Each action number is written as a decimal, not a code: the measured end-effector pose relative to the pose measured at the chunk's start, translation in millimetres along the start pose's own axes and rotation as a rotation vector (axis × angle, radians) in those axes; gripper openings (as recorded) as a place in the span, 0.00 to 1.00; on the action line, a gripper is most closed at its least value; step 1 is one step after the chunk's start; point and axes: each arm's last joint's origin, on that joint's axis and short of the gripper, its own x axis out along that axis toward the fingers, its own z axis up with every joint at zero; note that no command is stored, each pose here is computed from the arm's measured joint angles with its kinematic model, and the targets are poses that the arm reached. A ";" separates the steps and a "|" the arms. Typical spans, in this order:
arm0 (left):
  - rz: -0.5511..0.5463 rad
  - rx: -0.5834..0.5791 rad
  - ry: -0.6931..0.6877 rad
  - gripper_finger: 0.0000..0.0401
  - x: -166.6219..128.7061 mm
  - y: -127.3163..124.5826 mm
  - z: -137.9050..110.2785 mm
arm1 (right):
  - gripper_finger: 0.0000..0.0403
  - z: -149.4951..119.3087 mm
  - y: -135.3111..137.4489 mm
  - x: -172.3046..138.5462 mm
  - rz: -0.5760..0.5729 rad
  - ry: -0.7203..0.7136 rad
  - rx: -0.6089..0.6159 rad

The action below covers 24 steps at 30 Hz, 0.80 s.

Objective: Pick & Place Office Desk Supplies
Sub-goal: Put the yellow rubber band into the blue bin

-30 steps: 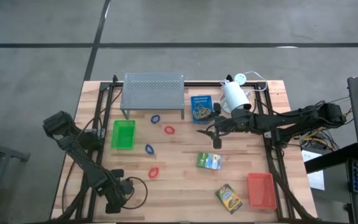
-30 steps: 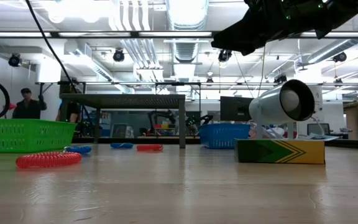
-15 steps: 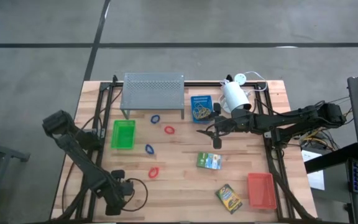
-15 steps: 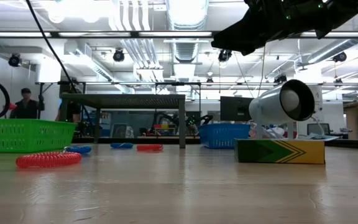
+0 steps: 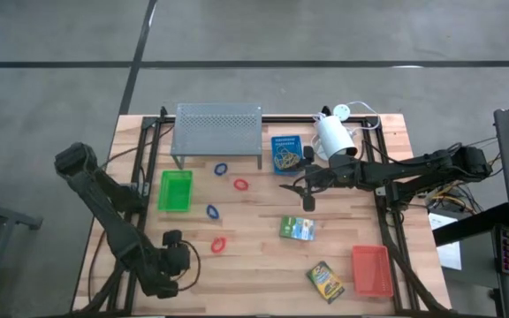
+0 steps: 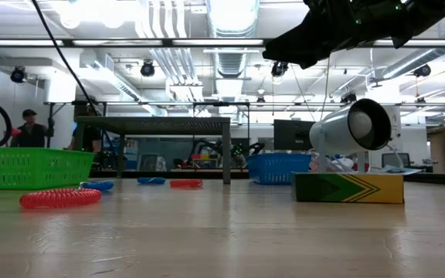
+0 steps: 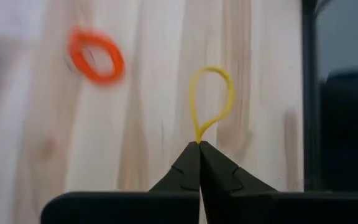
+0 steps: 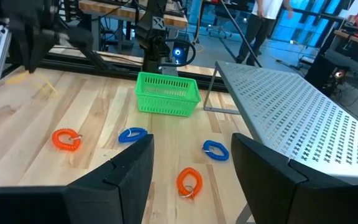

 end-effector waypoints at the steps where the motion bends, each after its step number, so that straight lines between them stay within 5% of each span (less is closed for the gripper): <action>1: 0.006 -0.007 -0.047 0.00 -3.3 0.6 2.5 | 0.53 0.0 -0.1 0.0 -0.001 0.000 -0.001; 6: 0.051 -0.039 -0.249 0.00 -16.3 3.3 12.5 | 0.53 0.0 -0.1 0.0 -0.001 0.000 -0.001; 12: 0.150 0.055 -0.446 0.00 -22.4 3.9 22.2 | 0.53 0.0 0.0 0.0 0.000 0.000 -0.002; 24: 0.243 0.042 -0.635 0.00 -23.7 6.3 44.6 | 0.53 0.0 0.0 0.0 0.000 0.000 0.000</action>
